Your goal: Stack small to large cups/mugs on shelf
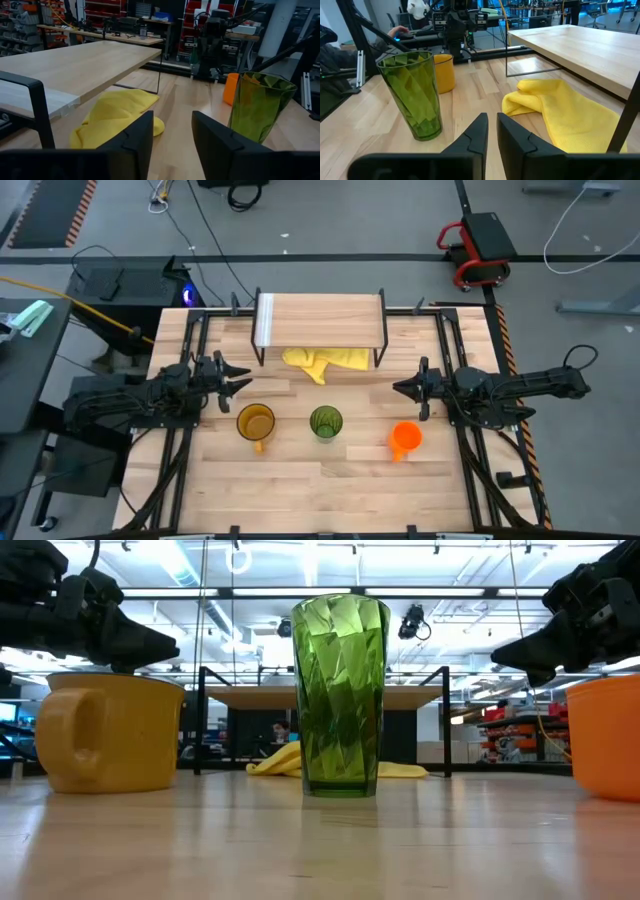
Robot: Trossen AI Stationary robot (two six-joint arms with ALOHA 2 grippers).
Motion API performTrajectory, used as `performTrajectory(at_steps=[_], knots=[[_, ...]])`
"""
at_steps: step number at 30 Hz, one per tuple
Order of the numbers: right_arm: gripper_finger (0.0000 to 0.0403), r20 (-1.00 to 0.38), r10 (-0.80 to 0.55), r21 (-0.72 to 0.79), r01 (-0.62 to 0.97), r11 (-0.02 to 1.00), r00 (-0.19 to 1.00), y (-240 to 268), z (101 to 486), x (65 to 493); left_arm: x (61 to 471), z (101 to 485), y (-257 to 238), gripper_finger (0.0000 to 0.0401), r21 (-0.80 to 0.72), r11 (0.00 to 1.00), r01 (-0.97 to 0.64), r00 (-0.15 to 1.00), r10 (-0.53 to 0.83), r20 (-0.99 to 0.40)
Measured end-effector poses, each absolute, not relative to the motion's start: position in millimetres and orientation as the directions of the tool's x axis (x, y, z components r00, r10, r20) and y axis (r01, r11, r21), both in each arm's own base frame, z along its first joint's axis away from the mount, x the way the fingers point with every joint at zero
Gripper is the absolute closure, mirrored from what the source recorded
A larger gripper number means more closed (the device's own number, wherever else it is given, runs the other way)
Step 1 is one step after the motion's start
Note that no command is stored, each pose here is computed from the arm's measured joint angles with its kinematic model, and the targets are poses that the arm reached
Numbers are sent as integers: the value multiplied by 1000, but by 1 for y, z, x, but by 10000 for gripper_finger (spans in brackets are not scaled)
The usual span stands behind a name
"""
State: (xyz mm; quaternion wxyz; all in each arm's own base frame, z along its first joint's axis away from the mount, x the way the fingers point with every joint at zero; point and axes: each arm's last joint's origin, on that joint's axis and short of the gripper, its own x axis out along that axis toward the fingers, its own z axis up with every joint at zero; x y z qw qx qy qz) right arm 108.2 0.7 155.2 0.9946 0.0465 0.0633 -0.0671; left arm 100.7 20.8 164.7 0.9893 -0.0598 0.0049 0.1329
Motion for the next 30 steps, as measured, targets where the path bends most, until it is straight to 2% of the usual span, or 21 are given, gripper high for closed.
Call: performTrajectory(at_steps=[12, 30], knots=[[355, -132, -128, 84, 139, 987, 983, 1, 155, 108, 101, 165, 21, 266, -117, 958, -263, 965, 262, -25], [355, -132, -128, 84, 140, 987, 983, 1, 155, 108, 101, 165, 21, 259, -117, 958, -263, 965, 262, -26]])
